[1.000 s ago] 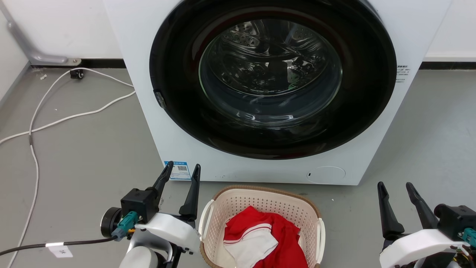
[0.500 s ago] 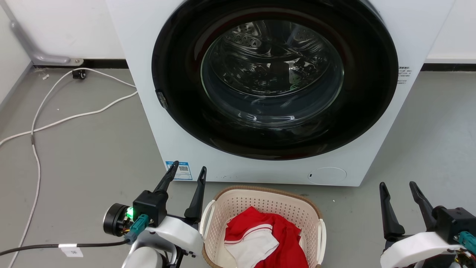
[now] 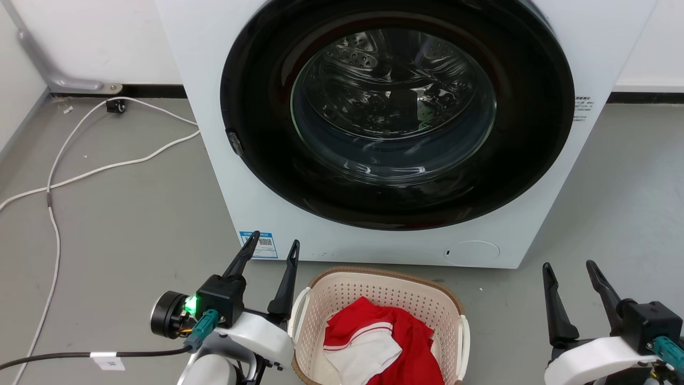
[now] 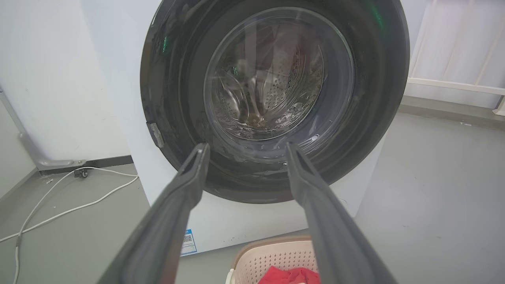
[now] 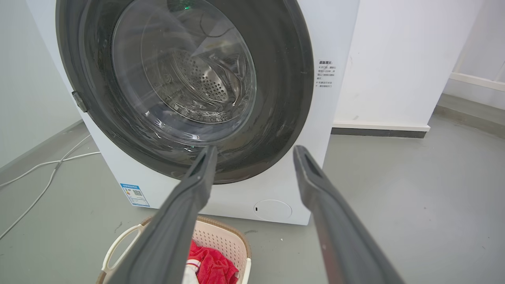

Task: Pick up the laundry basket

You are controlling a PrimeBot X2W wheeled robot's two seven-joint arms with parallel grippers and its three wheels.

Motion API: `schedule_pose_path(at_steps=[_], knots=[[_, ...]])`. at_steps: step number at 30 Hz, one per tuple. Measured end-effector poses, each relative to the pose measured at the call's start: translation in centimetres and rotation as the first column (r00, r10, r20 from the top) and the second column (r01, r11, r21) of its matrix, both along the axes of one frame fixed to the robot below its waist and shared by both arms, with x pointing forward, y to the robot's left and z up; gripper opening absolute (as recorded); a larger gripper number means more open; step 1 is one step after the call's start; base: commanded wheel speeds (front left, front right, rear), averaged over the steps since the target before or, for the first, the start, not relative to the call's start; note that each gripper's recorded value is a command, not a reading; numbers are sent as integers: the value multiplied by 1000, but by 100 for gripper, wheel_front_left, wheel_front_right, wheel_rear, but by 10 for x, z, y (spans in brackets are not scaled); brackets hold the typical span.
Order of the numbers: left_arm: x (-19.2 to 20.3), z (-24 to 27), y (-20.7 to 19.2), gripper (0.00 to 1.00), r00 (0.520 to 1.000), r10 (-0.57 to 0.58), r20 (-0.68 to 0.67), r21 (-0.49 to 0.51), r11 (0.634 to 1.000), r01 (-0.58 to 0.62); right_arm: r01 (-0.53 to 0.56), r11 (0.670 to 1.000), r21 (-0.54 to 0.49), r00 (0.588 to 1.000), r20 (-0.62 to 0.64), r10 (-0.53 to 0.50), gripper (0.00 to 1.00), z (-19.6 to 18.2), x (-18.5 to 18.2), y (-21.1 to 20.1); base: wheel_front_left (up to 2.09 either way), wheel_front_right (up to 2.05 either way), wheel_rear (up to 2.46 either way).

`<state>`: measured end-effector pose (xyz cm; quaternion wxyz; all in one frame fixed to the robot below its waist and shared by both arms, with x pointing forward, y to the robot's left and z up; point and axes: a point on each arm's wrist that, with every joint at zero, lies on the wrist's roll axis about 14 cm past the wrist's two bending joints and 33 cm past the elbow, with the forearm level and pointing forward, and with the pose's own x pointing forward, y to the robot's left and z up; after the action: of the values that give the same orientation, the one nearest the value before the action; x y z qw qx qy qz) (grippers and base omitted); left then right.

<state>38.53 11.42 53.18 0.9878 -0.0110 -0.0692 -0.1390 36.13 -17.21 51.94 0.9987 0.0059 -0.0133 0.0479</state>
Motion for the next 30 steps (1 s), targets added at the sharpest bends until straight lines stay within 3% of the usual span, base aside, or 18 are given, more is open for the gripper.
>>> schedule_pose_path(at_steps=[20,30], knots=[[1,-4,2,100,1000,8,-16,-22,1000,-8,2,1000,24,1000,-13,-2,100,-6,2,0,0,0,0],[32,-19,-4,100,998,-8,-65,-17,1000,7,24,999,36,996,-81,-21,100,-28,26,-6,0,0,0]])
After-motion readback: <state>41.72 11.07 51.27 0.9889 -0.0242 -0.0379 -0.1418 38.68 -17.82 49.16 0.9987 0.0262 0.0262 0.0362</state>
